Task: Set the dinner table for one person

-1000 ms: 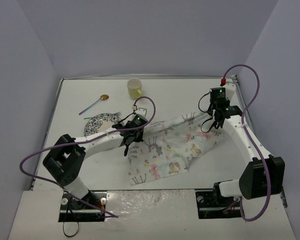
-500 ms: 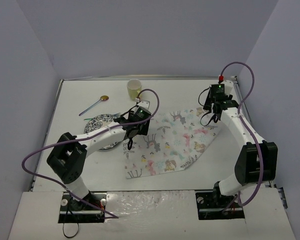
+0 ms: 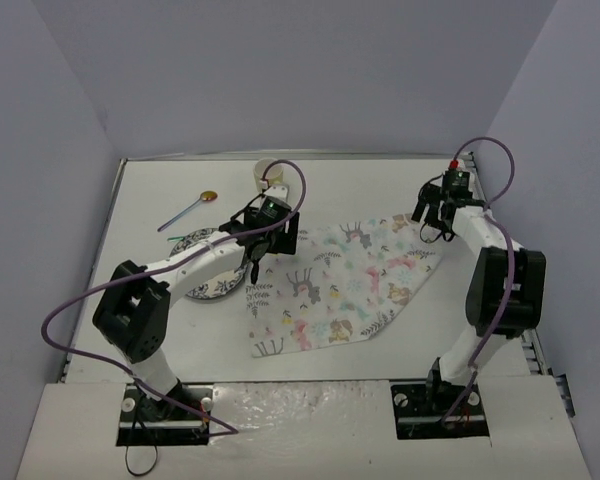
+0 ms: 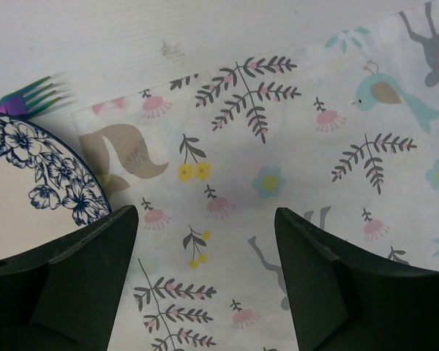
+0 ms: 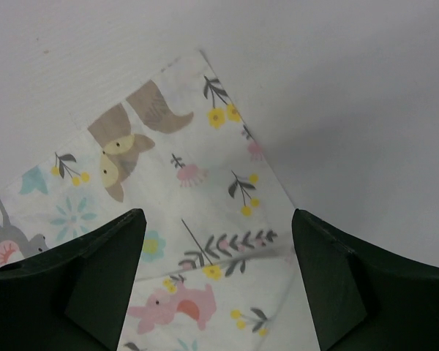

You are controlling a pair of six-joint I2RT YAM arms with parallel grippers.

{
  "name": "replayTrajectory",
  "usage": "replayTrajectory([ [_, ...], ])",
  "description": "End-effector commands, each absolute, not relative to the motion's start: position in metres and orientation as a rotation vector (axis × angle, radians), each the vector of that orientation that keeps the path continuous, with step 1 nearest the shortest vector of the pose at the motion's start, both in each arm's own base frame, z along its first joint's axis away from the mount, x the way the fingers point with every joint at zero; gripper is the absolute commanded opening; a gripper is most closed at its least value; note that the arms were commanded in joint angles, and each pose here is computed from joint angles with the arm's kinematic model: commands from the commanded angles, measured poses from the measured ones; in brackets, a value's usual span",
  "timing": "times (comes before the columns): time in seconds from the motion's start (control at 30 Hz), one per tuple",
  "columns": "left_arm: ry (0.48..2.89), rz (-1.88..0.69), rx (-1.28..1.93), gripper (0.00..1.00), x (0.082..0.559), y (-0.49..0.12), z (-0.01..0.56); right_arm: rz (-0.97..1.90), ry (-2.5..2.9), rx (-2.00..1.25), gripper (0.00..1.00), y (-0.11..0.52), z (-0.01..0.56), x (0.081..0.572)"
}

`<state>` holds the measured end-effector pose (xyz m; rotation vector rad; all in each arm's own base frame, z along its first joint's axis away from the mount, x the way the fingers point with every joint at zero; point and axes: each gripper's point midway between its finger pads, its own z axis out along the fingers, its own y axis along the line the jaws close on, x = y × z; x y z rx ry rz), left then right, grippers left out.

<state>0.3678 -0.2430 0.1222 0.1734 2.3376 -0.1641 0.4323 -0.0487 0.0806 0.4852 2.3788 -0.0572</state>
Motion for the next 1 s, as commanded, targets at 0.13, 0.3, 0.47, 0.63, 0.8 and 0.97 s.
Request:
replayTrajectory([
  [0.13, 2.289, -0.246, 0.117, 0.72, 0.360, -0.242, 0.142, 0.011, 2.321, 0.201, 0.82, -0.047, 0.069, 0.499],
  [0.3, 2.284, -0.241, 0.111, 0.72, 0.355, -0.235, 0.145, -0.032, 2.345, 0.125, 0.85, -0.054, 0.051, 0.510],
  [0.47, 2.285, -0.239, 0.109, 0.72, 0.354, -0.233, 0.143, -0.017, 2.330, 0.096, 0.90, -0.055, 0.044, 0.521],
  [0.63, 2.295, -0.243, 0.109, 0.72, 0.352, -0.233, 0.139, 0.003, 2.346, 0.058, 0.92, -0.053, 0.031, 0.525],
  [0.8, 2.302, -0.240, 0.107, 0.72, 0.351, -0.232, 0.134, 0.060, 2.370, 0.034, 0.89, -0.044, 0.019, 0.522],
  [0.97, 2.306, -0.233, 0.105, 0.72, 0.351, -0.230, 0.131, 0.082, 2.411, 0.061, 0.69, -0.041, 0.006, 0.510],
])
